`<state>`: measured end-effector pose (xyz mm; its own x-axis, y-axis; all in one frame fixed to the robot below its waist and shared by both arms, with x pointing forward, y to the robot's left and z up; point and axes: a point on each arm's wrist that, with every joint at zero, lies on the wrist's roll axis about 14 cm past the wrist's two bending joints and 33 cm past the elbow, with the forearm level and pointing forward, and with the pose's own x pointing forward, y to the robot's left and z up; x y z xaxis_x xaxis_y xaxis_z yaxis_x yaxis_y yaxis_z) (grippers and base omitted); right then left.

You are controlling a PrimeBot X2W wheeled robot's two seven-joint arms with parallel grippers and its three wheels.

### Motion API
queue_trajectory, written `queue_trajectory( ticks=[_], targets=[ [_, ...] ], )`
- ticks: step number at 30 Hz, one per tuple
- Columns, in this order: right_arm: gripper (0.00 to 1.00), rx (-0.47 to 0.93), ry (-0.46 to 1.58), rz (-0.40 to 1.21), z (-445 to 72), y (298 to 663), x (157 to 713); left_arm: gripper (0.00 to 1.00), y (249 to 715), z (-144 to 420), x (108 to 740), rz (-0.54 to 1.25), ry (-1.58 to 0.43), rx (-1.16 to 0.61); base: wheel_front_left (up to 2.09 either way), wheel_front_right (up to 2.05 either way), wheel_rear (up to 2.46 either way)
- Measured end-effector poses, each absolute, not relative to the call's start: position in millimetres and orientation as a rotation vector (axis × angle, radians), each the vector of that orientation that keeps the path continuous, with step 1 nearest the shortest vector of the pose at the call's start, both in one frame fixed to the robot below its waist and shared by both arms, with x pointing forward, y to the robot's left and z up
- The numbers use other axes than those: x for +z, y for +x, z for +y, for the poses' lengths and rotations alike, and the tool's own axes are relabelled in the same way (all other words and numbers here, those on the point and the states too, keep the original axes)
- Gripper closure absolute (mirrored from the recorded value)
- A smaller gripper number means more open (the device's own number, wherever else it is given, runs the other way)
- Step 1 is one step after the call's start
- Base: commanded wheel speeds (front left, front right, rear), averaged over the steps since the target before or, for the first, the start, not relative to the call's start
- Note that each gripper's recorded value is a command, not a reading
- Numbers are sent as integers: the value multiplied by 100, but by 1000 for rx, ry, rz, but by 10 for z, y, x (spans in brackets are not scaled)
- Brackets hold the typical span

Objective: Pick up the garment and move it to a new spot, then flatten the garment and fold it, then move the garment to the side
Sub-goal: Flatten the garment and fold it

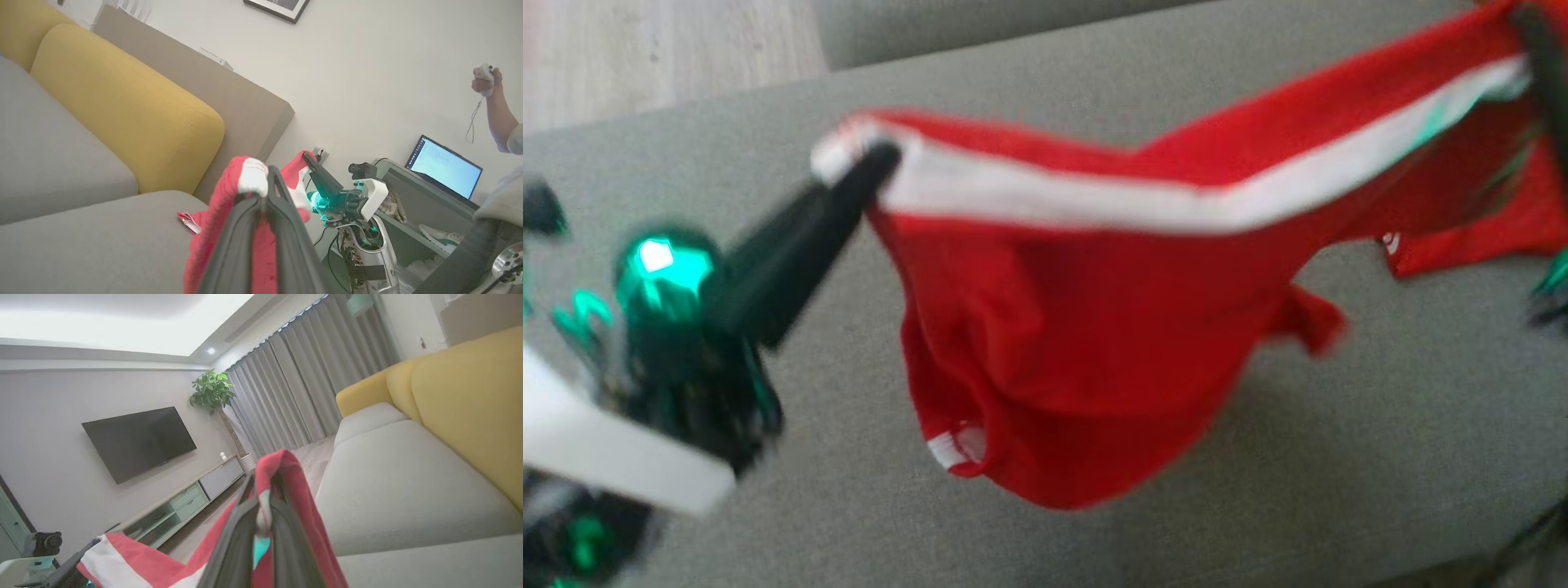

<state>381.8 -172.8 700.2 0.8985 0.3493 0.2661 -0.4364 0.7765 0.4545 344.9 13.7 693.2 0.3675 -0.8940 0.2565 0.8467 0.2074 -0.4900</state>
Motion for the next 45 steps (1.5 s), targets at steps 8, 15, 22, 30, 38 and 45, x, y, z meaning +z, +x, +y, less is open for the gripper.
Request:
queue_trajectory(
  ticks=[8,15,22,30,38,45],
  targets=[
    [100,333,454,-176,-2037,4768,7315,100,4594,117,7099,44,-539,-1095,0,0,0],
    [100,280,515,-171,-2002,5968,7228,100,5934,-2,7135,-88,-513,-880,0,0,0],
    [100,247,594,-137,-1865,6572,6698,100,6556,-82,6541,-102,-479,-763,0,0,0],
    [100,188,565,83,-1726,6282,5495,100,6179,-267,5453,95,-467,-788,0,0,0],
    [100,128,584,251,-1759,5254,4731,100,5040,-82,4729,269,-529,-825,0,0,0],
    [100,61,600,348,-1862,4106,4548,100,3827,165,4462,411,-609,-726,0,0,0]
  ],
)
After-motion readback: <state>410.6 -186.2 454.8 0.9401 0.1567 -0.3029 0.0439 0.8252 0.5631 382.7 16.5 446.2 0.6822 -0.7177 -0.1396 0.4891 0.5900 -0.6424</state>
